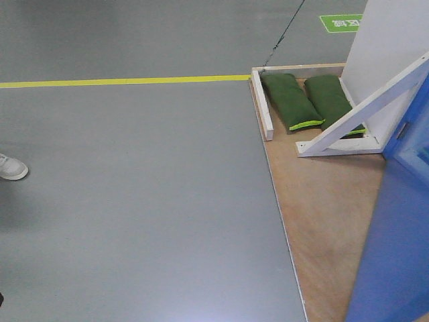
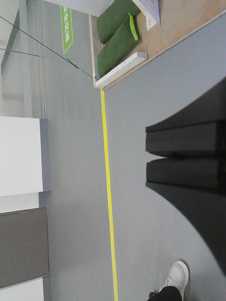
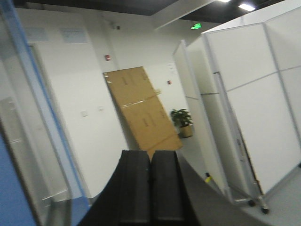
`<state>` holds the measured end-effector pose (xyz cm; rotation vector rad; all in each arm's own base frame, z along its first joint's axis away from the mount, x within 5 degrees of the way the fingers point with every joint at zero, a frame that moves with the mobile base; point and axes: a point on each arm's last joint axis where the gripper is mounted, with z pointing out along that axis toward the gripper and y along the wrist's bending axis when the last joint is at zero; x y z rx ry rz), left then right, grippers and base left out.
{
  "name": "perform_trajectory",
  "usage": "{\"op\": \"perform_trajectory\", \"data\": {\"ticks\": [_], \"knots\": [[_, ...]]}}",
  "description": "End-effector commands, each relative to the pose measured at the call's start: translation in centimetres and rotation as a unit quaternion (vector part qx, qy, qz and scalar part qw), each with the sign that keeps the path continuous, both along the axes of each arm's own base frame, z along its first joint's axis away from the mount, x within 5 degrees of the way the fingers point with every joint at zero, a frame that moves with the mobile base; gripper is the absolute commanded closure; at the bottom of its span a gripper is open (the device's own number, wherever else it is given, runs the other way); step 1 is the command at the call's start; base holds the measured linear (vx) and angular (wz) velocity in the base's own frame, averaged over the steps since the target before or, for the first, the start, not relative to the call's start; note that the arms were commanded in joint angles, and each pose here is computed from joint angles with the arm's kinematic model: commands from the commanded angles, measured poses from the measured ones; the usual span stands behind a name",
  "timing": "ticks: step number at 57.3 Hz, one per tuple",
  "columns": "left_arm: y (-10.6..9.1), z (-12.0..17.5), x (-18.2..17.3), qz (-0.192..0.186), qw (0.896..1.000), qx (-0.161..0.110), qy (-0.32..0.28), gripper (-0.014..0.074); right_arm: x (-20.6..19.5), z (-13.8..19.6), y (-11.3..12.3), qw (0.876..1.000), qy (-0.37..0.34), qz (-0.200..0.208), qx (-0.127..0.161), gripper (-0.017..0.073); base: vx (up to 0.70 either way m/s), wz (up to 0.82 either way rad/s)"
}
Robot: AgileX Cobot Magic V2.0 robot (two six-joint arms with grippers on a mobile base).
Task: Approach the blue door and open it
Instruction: 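Pull the blue door edge toward the robot with the right gripper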
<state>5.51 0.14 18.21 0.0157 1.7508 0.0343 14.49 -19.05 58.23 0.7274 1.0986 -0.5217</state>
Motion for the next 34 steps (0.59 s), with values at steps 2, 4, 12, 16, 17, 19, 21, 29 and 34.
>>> {"op": "perform_trajectory", "data": {"ticks": [2, 4, 12, 16, 17, 19, 21, 29, 34], "knots": [[-0.1, 1.7, -0.1, -0.006, 0.998, -0.003, -0.057, 0.0521, -0.2, 2.6, 3.8, 0.996, -0.055, 0.054, -0.049, 0.0547, 0.00, 0.00], [-0.1, 1.7, -0.1, -0.006, 0.998, -0.003, -0.057, 0.0521, 0.3, 2.6, 4.2, 0.995, -0.053, 0.068, -0.046, 0.0547, 0.00, 0.00], [-0.1, 1.7, -0.1, -0.006, 0.998, -0.003, -0.057, 0.0521, 1.9, 2.3, 5.9, 0.991, -0.041, 0.124, -0.033, 0.0547, 0.00, 0.00], [-0.1, 1.7, -0.1, -0.006, 0.998, -0.003, -0.057, 0.0521, 2.6, 2.1, 6.6, 0.988, -0.033, 0.149, -0.025, 0.0547, 0.00, 0.00], [-0.1, 1.7, -0.1, -0.006, 0.998, -0.003, -0.057, 0.0521, 2.8, 2.0, 6.9, 0.987, -0.032, 0.157, -0.023, 0.0547, 0.00, 0.00], [-0.1, 1.7, -0.1, -0.006, 0.998, -0.003, -0.057, 0.0521, 3.2, 2.0, 7.4, 0.985, -0.029, 0.172, -0.020, 0.0547, 0.00, 0.00], [-0.1, 1.7, -0.1, -0.006, 0.998, -0.003, -0.057, 0.0521, 3.5, 1.9, 7.8, 0.983, -0.025, 0.183, -0.017, 0.0547, 0.00, 0.00], [-0.1, 1.7, -0.1, -0.006, 0.998, -0.003, -0.057, 0.0521, 4.5, 1.9, 9.7, 0.972, -0.025, 0.233, -0.014, 0.0547, 0.00, 0.00], [-0.1, 1.7, -0.1, -0.006, 0.998, -0.003, -0.057, 0.0521, 5.0, 1.9, 10.7, 0.965, -0.025, 0.260, -0.014, 0.0547, 0.00, 0.00]]}}
